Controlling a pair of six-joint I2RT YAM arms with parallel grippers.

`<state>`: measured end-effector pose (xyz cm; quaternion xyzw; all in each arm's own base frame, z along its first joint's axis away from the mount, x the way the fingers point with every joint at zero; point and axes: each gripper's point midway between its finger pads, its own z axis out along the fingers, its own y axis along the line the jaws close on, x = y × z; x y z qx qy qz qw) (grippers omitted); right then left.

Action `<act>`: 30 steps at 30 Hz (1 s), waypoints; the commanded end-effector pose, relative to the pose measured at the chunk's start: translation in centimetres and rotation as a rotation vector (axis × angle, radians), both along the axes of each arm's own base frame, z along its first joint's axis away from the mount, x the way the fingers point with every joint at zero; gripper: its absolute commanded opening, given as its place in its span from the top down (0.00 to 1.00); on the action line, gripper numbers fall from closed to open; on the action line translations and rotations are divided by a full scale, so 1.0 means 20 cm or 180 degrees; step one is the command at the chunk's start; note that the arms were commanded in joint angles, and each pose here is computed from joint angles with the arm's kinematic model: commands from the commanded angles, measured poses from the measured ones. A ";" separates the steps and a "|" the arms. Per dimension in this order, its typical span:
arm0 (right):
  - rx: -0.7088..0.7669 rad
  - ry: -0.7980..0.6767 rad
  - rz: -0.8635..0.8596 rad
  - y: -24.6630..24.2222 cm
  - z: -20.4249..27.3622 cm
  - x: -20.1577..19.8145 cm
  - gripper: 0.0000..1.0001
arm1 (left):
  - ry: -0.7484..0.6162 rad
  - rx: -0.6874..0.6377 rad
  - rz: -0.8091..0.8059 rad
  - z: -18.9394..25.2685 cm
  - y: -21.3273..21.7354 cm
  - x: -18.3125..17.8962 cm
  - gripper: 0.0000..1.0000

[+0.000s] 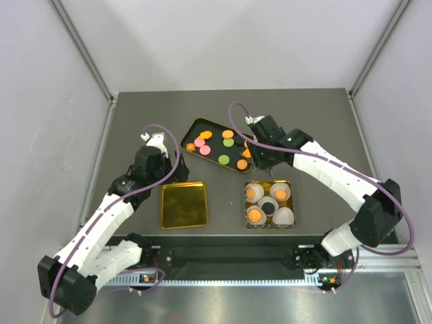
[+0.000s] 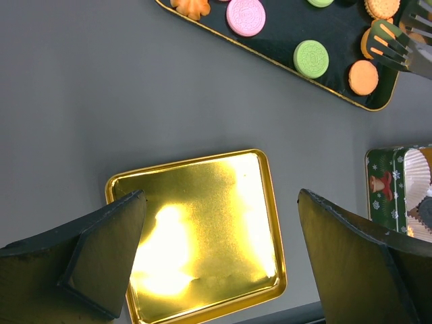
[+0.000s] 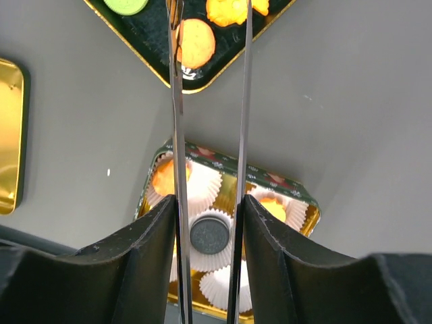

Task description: Pack the cookies

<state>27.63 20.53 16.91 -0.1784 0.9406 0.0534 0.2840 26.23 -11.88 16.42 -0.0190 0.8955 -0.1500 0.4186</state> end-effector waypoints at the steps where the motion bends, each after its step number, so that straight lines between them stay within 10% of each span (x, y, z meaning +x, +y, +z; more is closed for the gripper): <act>1: 0.0192 -0.0371 -0.0052 0.05 0.15 0.14 0.58 | -0.0242 -0.0069 0.0016 0.11 0.00 0.04 0.01; 30: 0.0597 -0.0028 0.0370 0.36 0.04 0.13 0.58 | -0.0205 -0.0056 0.0012 0.09 -0.01 0.04 0.01</act>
